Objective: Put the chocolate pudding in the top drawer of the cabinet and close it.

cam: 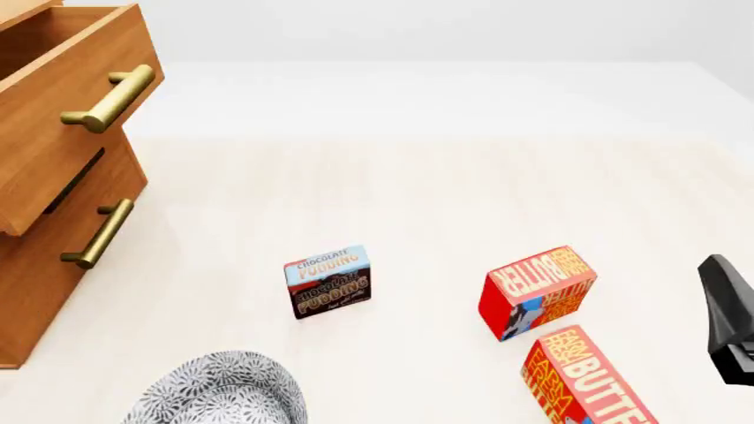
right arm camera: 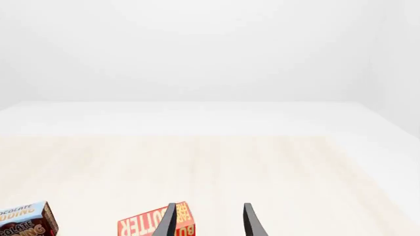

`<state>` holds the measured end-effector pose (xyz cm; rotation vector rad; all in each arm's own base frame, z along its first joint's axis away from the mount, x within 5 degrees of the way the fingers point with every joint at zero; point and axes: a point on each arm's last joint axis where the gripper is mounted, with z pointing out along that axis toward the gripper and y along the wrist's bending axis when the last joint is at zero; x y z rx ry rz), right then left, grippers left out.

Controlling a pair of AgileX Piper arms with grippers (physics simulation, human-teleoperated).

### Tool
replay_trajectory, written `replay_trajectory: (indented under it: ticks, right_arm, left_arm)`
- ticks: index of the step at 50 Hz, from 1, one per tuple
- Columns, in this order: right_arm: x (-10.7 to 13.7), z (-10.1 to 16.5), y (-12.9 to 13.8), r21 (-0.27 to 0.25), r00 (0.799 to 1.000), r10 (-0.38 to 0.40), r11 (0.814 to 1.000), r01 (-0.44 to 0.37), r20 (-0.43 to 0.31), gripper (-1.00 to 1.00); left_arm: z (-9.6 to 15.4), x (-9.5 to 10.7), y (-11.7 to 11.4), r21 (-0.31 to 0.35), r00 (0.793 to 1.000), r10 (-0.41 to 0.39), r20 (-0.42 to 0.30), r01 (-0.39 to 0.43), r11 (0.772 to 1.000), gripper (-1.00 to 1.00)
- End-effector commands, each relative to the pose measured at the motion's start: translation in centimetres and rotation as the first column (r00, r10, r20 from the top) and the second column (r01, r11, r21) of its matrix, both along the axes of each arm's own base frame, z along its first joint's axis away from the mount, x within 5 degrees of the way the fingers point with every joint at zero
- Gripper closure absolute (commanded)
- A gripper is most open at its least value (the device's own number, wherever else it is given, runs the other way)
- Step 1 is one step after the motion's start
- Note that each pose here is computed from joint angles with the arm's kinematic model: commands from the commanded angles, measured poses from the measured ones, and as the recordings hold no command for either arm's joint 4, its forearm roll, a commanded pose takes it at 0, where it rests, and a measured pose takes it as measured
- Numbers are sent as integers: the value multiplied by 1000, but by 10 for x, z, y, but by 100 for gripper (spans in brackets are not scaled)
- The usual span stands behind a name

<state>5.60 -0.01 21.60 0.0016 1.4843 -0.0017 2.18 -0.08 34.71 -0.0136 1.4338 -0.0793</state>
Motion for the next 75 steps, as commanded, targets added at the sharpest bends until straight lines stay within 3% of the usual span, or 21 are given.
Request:
replay_trajectory:
  ticks: [1, 4, 10, 19, 21, 28, 30, 37, 43, 50, 58, 60, 62, 64, 65, 67, 71, 73, 75]
  right_arm:
    - [0, -1, 0, 1, 1000, 0, 1000, 0, -1, -100]
    - [0, -1, 0, 1, 1000, 0, 1000, 0, -1, -100]
    - [0, -1, 0, 1, 1000, 0, 1000, 0, -1, -100]
    - [0, -1, 0, 1, 1000, 0, 1000, 0, -1, -100]
    - [0, -1, 0, 1, 1000, 0, 1000, 0, -1, -100]
    - [0, -1, 0, 1, 1000, 1, 1000, -1, -1, -100]
    - [0, -1, 0, 1, 1000, 1, 1000, -1, -1, -100]
    - [0, -1, 0, 1, 1000, 0, 1000, 0, -1, -100]
    - [0, -1, 0, 2, 1000, 0, 1000, 0, -1, -100]
    - [0, -1, 0, 1, 1000, 0, 1000, 0, -1, -100]
    - [0, -1, 0, 1, 1000, 0, 1000, 0, 0, -100]
    - [0, -1, 0, 1, 1000, 0, 1000, 0, -1, -100]
    - [0, -1, 0, 1, 1000, 0, 1000, 0, -1, -100]
    - [0, -1, 0, 2, 1000, 0, 1000, 0, -1, -100]
    - [0, -1, 0, 1, 1000, 0, 1000, 0, -1, -100]
    - [0, -1, 0, 1, 1000, 1, 1000, -1, -1, -100]
    - [0, -1, 0, 1, 1000, 0, 1000, 0, -1, -100]
    - [0, -1, 0, 1, 1000, 0, 1000, 0, -1, -100]
    - [0, -1, 0, 1, 1000, 0, 1000, 0, -1, -100]
  left_arm:
    - [41, 9, 1, -21, 999, 32, -39, -32, 999, -100]
    - [47, 16, 0, 34, 997, 26, -79, -23, 999, -100]
    - [70, -4, 0, 69, 1000, 1, -13, 0, 998, -100]
    - [102, -20, 1, 51, 999, -52, 2, 52, 997, -100]
    - [107, -14, 0, 44, 997, -78, -30, 79, 996, -100]
    - [117, -2, 0, 54, 997, -17, -72, 20, 998, -100]
    - [117, 11, -1, 59, 992, -5, -127, 12, 998, -100]
    - [121, 23, 1, 36, 979, 35, -202, -28, 999, -100]
    - [122, 32, 0, 9, 967, 23, -254, -22, 1000, -100]
    - [122, 60, 0, 4, 927, 26, -374, -26, 1000, -100]
    - [132, 76, 5, 52, 902, 85, -423, -70, 996, -100]
    - [130, 88, 7, 57, 877, 96, -471, -79, 995, -100]
    - [133, 87, 8, 58, 877, 101, -469, -84, 995, -100]
    - [133, 92, 11, 63, 860, 122, -495, -104, 993, -100]
    - [137, 90, 10, 63, 865, 115, -488, -97, 993, -100]
    - [135, 97, 12, 89, 850, 126, -512, -93, 992, -100]
    - [137, 109, 11, 83, 833, 115, -541, -83, 993, -100]
    - [134, 116, 7, 71, 814, 84, -575, -52, 996, -100]
    - [136, 118, 9, 83, 812, 95, -575, -57, 995, -100]
